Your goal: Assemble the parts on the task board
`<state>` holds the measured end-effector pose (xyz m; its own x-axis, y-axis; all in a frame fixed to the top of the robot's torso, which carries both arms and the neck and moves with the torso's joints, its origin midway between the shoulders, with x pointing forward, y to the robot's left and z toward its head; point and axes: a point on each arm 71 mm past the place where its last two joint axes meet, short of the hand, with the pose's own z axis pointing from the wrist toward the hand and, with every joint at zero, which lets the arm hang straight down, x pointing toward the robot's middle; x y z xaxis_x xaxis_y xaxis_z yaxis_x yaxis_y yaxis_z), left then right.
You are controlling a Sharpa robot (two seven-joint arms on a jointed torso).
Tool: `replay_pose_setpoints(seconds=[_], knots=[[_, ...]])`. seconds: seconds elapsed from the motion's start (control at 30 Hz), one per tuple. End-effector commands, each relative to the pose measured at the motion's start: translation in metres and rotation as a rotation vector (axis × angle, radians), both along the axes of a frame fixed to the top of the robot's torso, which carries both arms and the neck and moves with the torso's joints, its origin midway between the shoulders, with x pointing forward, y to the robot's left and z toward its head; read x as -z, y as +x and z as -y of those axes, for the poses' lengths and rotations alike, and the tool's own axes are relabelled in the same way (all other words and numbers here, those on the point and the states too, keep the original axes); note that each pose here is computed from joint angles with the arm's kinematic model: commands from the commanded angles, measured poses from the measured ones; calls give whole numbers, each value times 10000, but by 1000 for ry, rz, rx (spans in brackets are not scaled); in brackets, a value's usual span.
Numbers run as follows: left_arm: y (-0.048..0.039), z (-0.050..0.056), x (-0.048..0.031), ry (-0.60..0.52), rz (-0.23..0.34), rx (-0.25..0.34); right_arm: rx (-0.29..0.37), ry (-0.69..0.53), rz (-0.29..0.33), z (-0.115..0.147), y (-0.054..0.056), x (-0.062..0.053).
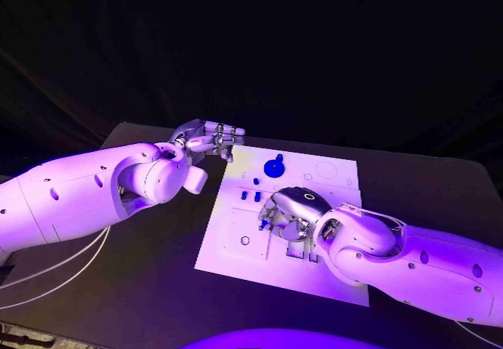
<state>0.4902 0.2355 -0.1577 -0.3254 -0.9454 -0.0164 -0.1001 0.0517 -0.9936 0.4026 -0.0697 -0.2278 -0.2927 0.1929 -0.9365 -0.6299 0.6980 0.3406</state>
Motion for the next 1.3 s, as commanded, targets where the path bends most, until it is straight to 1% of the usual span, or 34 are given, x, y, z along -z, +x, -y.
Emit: replay_pose_setpoints(seconds=[0.03,0.4,0.73,1.03,1.3], knots=[[-7,34,-12,-11,-1,22,-12,-13,-4,-9,-3,20],[-9,37,-10,-12,-3,26,-11,-22,-16,-32,7,66],[-9,30,-9,-10,-6,25,-21,-29,-40,-54,-26,93],[-7,24,-7,-10,-7,24,-10,-20,-32,-28,-27,88],[-4,24,-6,-10,-6,24,-1,10,-14,-23,-31,64]])
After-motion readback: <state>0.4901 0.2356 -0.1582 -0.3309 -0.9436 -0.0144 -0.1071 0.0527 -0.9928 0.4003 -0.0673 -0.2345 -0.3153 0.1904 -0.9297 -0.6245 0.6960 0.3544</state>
